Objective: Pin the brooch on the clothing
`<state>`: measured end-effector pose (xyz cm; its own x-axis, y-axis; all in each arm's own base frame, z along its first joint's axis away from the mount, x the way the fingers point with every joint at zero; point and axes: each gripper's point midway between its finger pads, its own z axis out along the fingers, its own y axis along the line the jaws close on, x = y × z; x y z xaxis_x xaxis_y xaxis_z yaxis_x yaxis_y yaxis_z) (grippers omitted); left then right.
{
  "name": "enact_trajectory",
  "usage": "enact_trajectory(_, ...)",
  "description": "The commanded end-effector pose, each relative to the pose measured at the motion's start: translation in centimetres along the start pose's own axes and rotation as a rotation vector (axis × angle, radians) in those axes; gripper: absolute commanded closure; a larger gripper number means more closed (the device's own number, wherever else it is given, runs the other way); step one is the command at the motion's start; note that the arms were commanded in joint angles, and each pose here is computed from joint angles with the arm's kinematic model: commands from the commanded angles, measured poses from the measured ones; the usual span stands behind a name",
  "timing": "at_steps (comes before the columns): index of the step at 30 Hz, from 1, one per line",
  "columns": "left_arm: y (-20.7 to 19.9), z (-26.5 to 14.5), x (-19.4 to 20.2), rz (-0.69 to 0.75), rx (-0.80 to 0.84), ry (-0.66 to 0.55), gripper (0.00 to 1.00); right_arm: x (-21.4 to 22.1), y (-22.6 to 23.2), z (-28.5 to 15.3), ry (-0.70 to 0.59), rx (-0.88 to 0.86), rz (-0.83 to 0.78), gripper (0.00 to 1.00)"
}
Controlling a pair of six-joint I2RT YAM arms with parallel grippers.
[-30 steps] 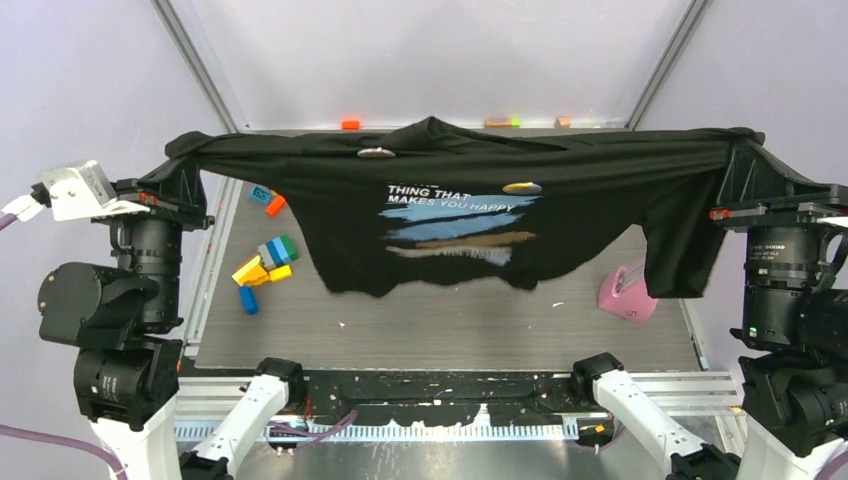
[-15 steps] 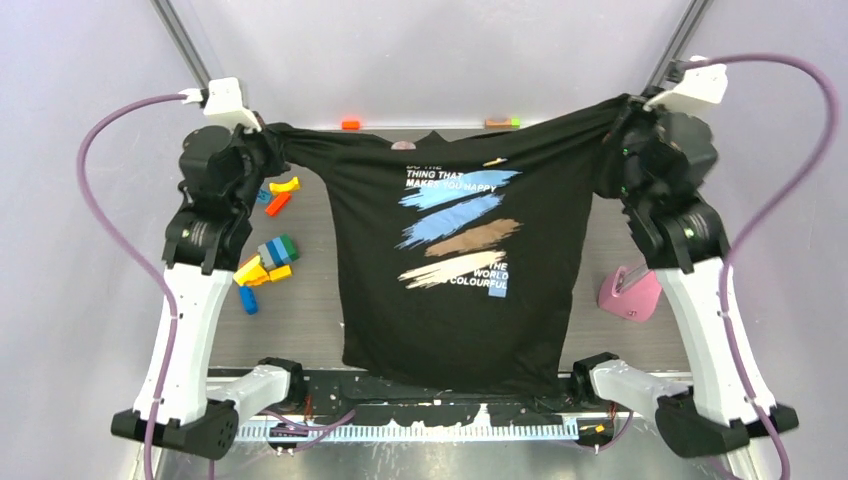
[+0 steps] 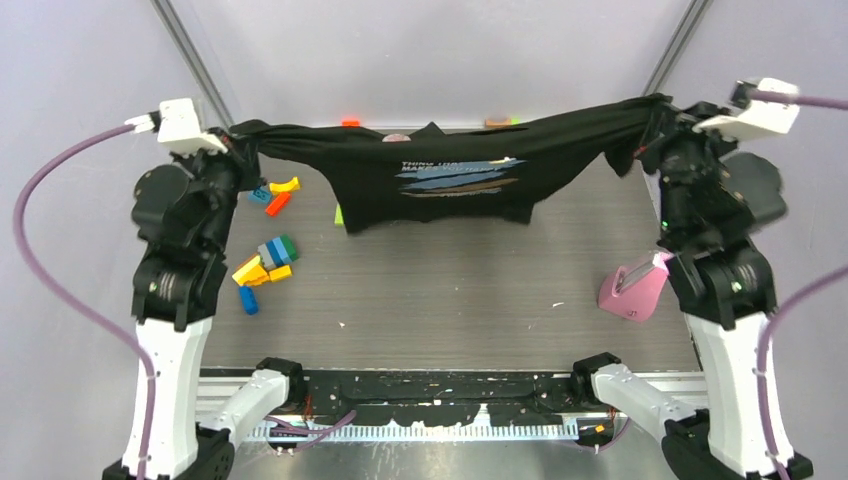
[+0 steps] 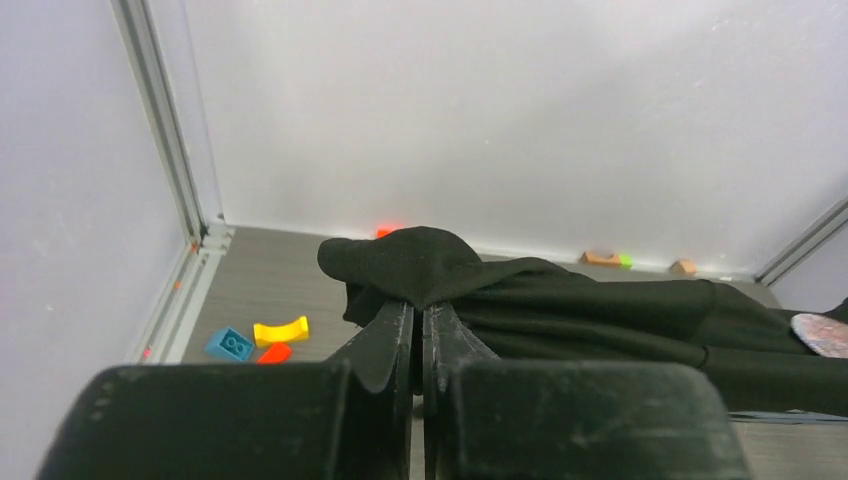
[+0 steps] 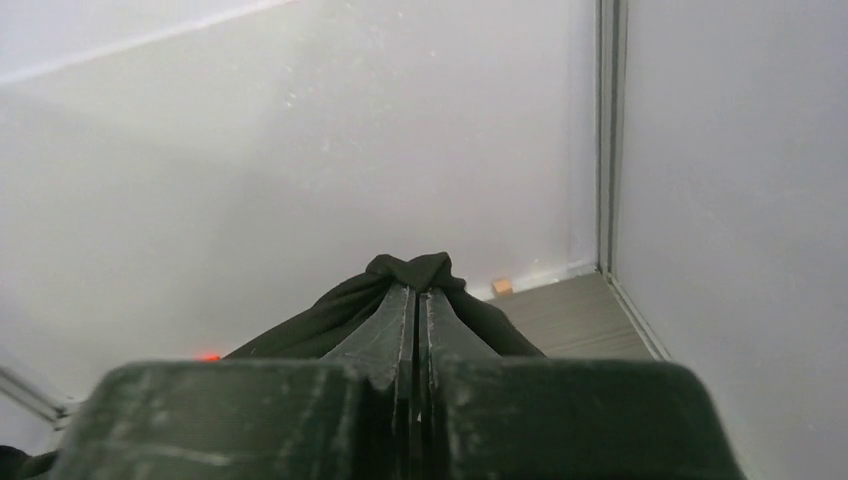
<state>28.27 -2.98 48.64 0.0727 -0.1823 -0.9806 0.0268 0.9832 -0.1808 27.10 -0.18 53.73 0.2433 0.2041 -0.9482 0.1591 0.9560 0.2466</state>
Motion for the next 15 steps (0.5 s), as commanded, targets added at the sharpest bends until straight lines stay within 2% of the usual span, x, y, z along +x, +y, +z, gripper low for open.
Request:
enact_trajectory(1,1.1,-4.7,-5.6,0.026,-0.030,-0.165,1.00,-5.8,-0.7,-4.1,-0.134,-0.053,0.087,1.00)
enact_trajectory(8,0.4,-7.4,-7.0,0.036,0.028,-0.181,1.00,-7.1,-1.9,-6.7,-0.152,-0.058,0.094,1.00)
enact_trajectory(12,0.0,-7.0,-6.4,0.024,0.046,-0.160,1.00,-5.5,-2.4,-6.3,-0.123,-0.022,0.083,1.00)
enact_trajectory(15,0.0,-5.5,-5.0,0.016,0.038,-0.122,1.00,-3.1,-2.7,-4.3,-0.074,0.037,0.043,1.00)
